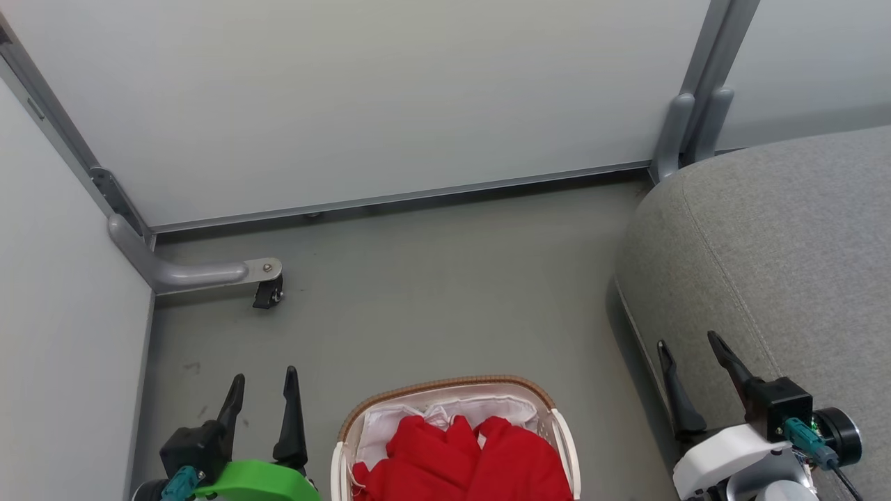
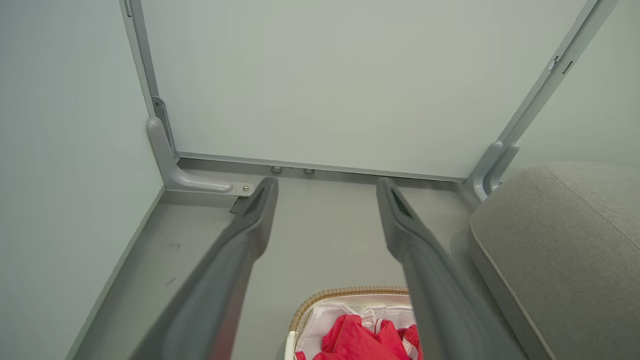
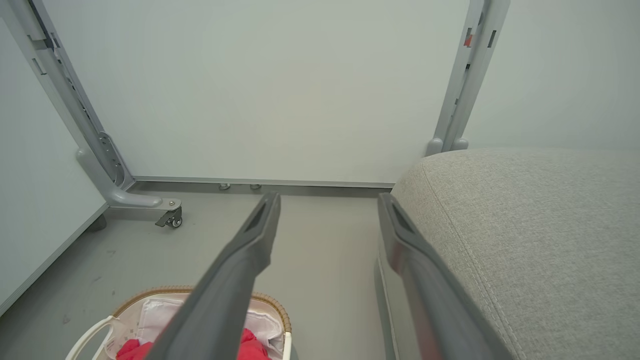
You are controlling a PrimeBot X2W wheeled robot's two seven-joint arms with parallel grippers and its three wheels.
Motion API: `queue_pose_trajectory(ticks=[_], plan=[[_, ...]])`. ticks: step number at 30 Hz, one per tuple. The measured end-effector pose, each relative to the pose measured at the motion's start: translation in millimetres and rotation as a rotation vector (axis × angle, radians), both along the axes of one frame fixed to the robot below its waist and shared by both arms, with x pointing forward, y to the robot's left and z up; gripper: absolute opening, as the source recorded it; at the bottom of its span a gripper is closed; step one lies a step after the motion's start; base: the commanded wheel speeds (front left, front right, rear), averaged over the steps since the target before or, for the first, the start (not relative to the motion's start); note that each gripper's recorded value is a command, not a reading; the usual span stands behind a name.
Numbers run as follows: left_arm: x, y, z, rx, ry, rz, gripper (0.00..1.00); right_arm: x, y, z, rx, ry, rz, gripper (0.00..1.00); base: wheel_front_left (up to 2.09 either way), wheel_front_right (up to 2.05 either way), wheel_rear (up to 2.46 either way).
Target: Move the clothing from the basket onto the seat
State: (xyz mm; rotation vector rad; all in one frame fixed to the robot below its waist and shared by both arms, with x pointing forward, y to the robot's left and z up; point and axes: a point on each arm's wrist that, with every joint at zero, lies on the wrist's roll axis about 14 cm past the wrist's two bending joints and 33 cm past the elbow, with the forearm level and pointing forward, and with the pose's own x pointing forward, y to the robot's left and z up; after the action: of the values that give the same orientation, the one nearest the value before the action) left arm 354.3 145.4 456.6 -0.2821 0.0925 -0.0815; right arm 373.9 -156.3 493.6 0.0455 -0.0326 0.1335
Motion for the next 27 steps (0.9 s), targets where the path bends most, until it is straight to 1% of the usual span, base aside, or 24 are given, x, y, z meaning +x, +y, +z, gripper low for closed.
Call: queue_pose_trajectory(ticks=[7,27], plan=[[-0.6,-0.6,-1.0,0.03,-0.007,-0.005,1.0,0.1,2.7,0.1,-0.043,-0.009,0.014,1.0,0.0,0.0,0.0],[-0.8,-1.4,-5.9,0.031,0.009,-0.007,1.0,0.4,0.5,-0.8,-0.042,-0.006,0.007,1.0,0.0,0.0,0.0]])
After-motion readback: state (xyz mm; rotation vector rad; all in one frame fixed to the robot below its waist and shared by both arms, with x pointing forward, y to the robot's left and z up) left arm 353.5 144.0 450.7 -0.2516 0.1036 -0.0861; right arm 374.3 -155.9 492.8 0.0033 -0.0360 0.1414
